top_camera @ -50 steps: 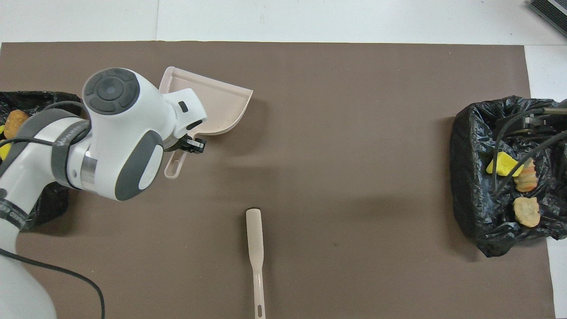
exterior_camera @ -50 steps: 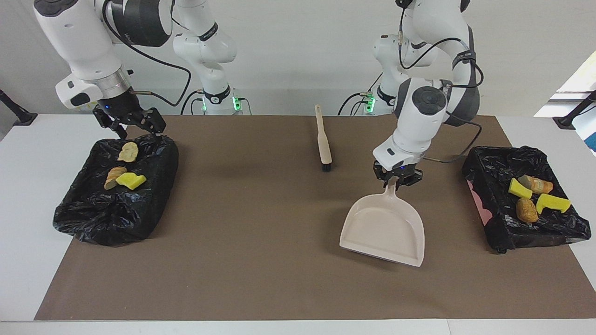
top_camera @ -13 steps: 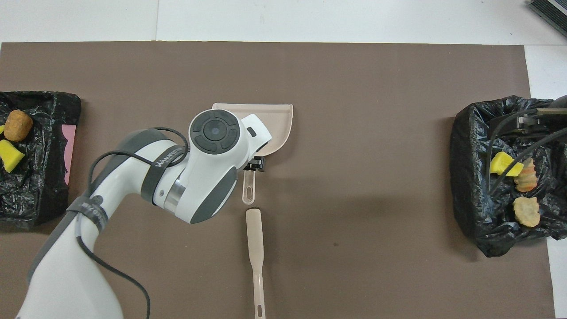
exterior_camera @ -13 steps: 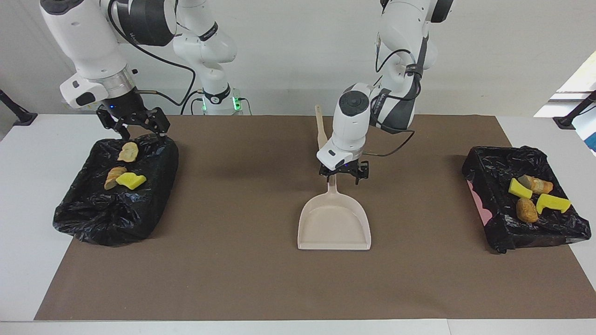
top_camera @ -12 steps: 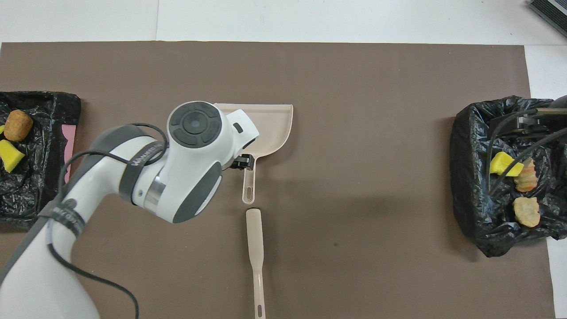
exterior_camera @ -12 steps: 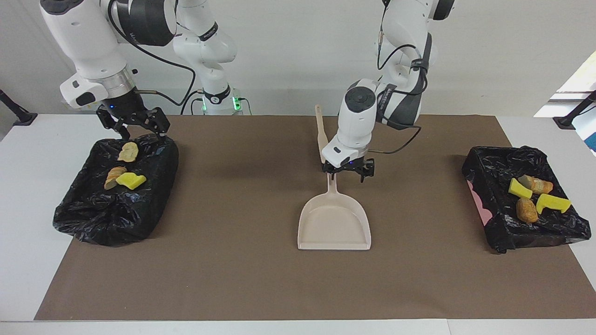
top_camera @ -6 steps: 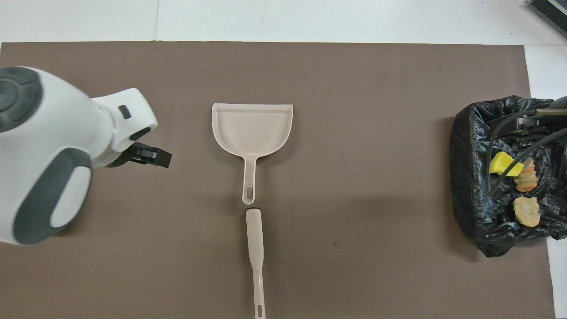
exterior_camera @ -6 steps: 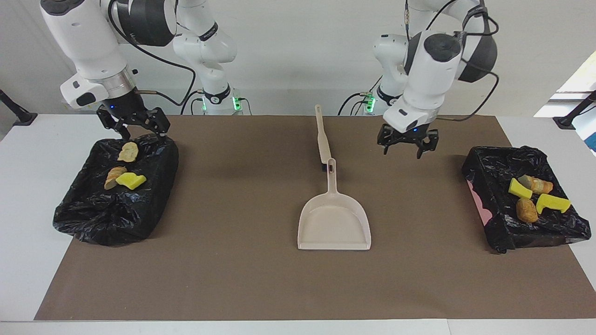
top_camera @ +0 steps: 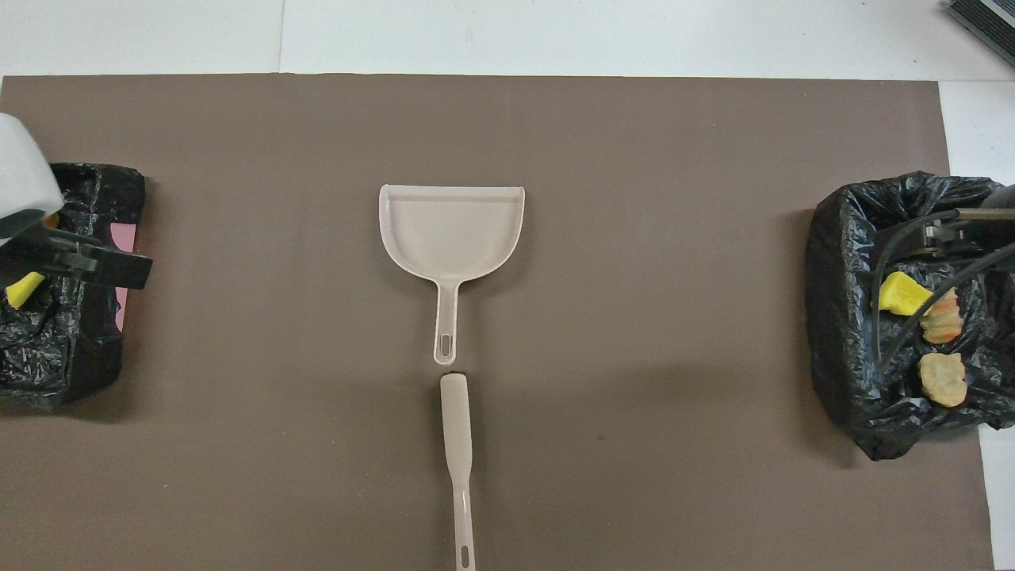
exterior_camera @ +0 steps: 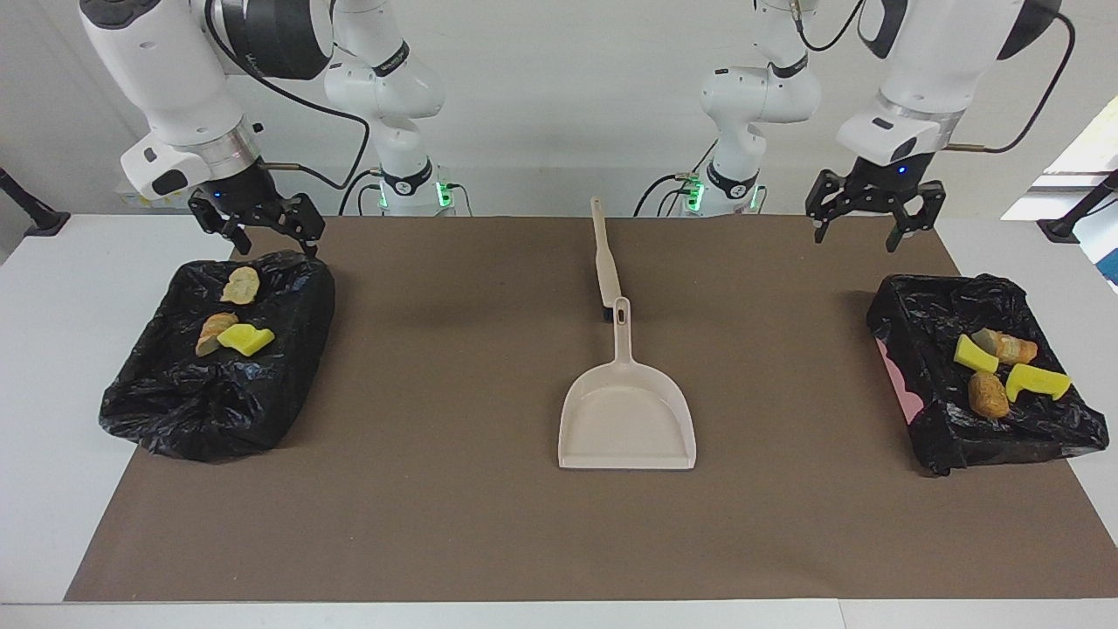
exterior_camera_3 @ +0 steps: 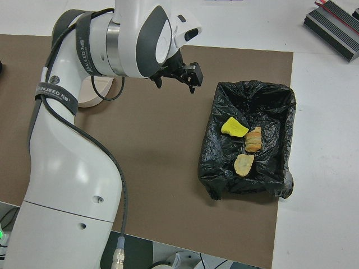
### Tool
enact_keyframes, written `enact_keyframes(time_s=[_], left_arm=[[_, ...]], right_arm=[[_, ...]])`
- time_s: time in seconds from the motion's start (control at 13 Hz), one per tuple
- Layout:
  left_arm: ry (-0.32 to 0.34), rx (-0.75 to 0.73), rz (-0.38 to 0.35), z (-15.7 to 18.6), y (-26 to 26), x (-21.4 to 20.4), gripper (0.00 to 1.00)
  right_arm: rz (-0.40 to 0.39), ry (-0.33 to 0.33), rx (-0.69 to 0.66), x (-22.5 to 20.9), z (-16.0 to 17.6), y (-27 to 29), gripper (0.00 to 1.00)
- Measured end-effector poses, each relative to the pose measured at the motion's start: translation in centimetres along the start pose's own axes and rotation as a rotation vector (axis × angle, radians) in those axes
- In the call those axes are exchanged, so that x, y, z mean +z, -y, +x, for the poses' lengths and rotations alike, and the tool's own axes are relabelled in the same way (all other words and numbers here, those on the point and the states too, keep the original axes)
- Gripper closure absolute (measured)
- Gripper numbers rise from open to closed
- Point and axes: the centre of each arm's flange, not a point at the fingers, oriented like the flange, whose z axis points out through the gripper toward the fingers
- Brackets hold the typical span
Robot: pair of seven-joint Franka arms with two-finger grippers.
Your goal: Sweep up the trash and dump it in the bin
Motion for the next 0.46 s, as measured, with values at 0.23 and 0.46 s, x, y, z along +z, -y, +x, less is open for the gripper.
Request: enact_keyframes(time_s=[0.23, 0.46], left_arm=[[0.017, -0.003, -0.020, -0.3, 1.3, -2.7, 0.00], [0.032, -0.009, -0.040, 0.5, 1.7, -2.9, 0.00]], right_arm=[[-0.003, 0.015, 0.001, 0.1, -0.2, -0.1, 0.00], [-0.003, 0.018, 0.001, 0.1, -0.3, -0.1, 0.00]])
